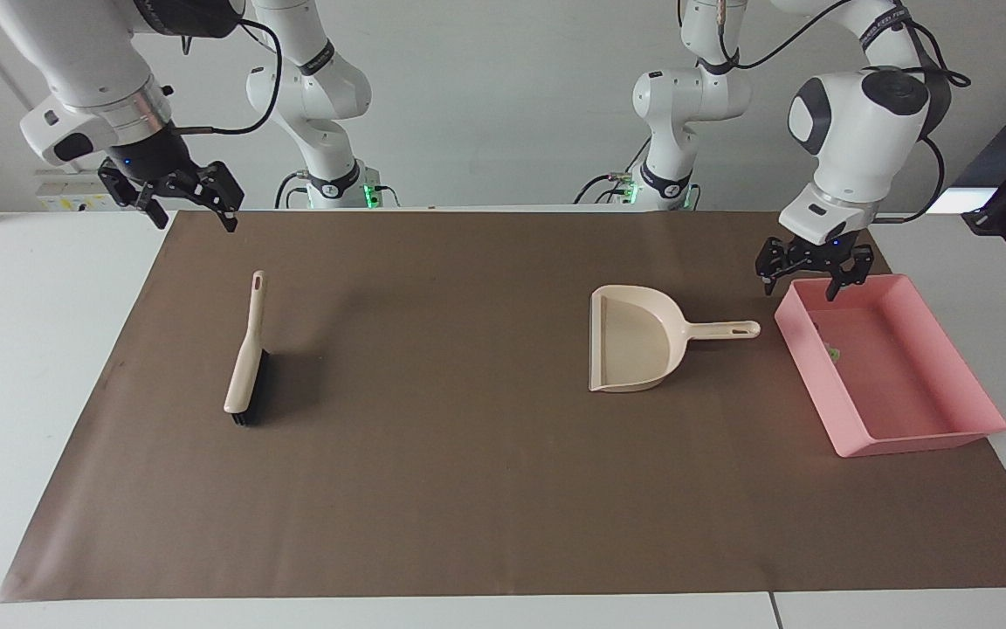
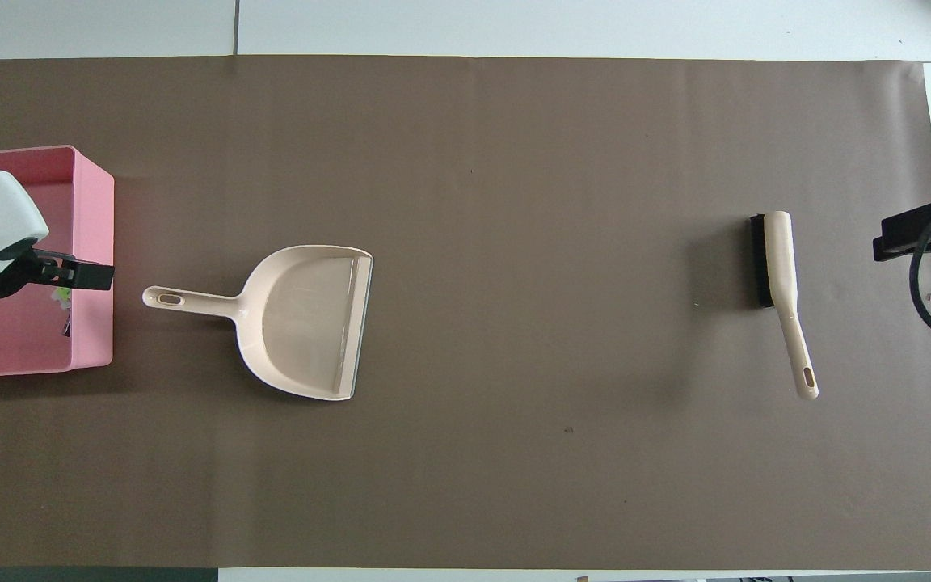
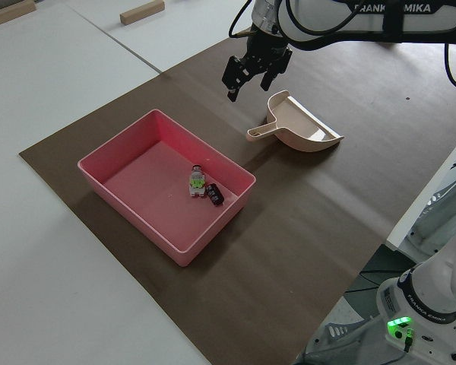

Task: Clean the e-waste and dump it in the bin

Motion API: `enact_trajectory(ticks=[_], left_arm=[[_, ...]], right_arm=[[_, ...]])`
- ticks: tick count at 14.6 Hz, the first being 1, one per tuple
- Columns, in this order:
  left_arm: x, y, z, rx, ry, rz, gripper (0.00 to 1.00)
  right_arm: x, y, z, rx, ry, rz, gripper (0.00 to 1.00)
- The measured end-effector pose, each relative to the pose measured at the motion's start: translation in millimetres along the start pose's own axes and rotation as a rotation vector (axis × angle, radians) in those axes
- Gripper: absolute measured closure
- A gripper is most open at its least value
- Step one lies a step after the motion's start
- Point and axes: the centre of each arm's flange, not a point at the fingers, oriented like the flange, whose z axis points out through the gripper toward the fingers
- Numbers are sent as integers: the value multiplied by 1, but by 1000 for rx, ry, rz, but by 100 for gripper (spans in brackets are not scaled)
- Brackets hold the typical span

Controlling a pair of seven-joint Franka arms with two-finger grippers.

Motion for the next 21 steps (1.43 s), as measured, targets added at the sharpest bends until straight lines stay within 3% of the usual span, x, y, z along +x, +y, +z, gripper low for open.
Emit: enact_trajectory(ticks=[5,8,12,21], left_arm=[[28,-30,-64,-52,-29,-104,2],[34,-32,-80,-81,-54,-158,2],[14,-26,-86,-101,-165,-198,2],[8,-26,-87,-97,-145,-204,1]], right_arm=[[0,0,0,0,0,0,0],[0,0,0,0,0,0,0],[0,0,0,0,0,0,0],[0,0,0,0,0,0,0]])
